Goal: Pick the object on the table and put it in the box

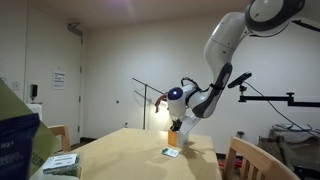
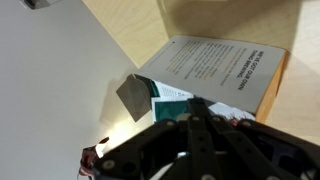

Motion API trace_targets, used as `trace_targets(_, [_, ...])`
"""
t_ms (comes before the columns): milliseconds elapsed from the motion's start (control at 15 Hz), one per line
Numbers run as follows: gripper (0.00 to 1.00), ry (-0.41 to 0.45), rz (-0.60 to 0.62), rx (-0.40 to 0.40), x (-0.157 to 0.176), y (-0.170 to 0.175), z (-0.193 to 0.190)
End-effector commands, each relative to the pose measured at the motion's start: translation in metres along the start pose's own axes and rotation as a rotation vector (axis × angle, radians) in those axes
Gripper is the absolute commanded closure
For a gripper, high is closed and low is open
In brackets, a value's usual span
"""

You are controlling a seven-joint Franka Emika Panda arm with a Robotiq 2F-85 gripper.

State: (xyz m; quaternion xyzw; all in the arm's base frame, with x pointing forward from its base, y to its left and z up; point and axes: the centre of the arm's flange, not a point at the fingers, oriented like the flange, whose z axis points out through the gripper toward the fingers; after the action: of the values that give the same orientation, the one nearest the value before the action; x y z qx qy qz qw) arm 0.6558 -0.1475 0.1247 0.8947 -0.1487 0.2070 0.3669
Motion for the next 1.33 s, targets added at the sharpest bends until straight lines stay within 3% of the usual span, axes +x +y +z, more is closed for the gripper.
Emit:
trace_targets(0, [1.00,0.011,0.020,0.001,-0.004,0.015,-0.005])
trace_targets(667, [1.00,0.075,0.072,0.066,-0.020,0.068,-0.012])
trace_targets(1267, [1.00,0.015,0.033,0.069,-0.037,0.068,-0.012])
